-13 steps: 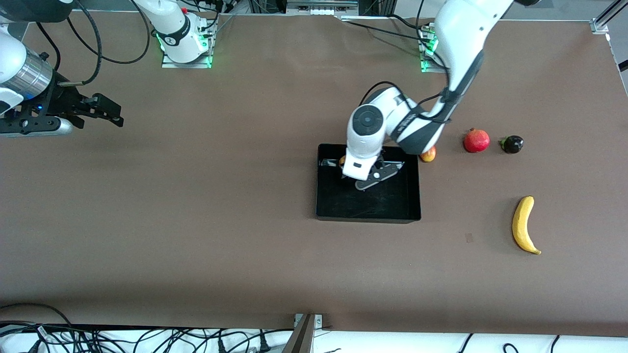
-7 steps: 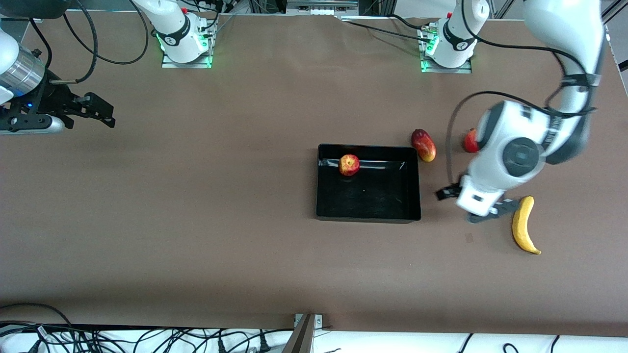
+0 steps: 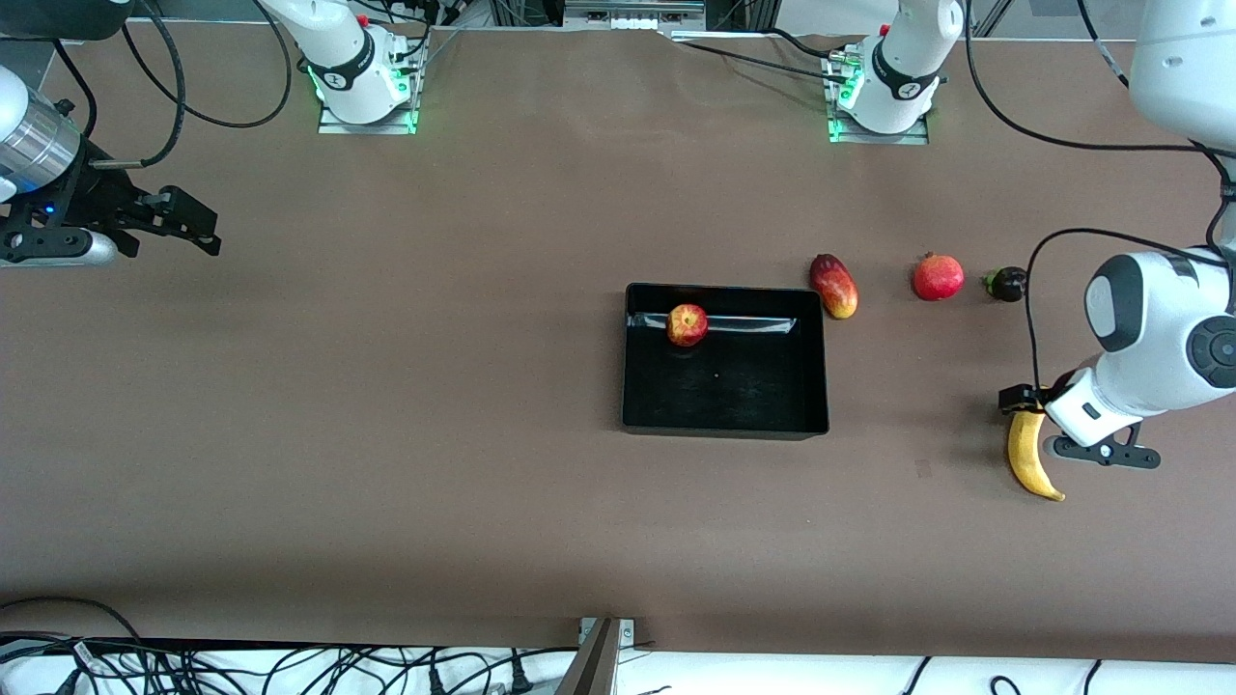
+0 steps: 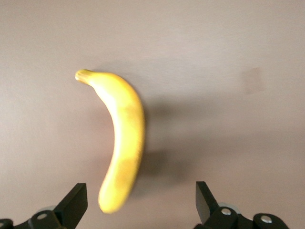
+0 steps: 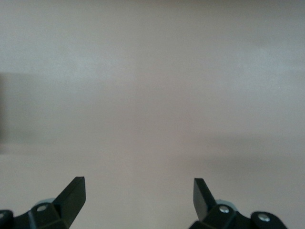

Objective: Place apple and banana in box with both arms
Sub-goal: 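Move the left gripper to the yellow banana and grasp it, then carry the banana over the box with the left gripper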

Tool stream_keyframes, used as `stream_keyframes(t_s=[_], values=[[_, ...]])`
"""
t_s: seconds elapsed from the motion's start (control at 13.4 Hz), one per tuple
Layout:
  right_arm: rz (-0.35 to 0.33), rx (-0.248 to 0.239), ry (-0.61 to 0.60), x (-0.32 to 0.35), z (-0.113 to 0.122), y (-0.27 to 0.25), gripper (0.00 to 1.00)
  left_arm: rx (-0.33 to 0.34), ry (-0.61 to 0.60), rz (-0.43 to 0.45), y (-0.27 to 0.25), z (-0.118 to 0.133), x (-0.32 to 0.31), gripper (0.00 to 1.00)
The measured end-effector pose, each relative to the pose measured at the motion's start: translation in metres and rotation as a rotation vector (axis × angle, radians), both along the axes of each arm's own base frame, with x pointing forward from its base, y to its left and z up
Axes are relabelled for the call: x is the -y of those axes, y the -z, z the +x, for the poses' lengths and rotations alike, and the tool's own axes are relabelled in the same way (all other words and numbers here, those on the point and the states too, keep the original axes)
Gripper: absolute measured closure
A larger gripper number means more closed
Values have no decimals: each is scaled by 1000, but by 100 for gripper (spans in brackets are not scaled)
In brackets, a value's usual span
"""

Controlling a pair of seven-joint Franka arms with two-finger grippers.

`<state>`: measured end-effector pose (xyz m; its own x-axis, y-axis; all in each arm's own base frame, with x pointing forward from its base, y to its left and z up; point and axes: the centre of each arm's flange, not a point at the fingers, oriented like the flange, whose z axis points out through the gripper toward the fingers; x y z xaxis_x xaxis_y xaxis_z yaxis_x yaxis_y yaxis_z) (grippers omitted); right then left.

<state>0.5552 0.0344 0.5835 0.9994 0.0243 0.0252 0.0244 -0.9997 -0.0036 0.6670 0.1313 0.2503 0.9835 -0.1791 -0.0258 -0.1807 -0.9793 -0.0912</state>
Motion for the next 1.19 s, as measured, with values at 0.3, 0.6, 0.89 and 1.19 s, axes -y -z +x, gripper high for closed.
stream_keyframes(t_s=[0.3,0.6,0.89,1.19], values=[[0,0,4,2,1,1,0,48,55,27,59,1,-17,0],[0,2,5,3,2,3,0,63,57,20,73,2,-15,26],[0,6,5,3,3,2,0,42,34,10,64,2,-5,67],[2,33,4,2,6,0,0,-92,-128,-27,-14,2,81,67]])
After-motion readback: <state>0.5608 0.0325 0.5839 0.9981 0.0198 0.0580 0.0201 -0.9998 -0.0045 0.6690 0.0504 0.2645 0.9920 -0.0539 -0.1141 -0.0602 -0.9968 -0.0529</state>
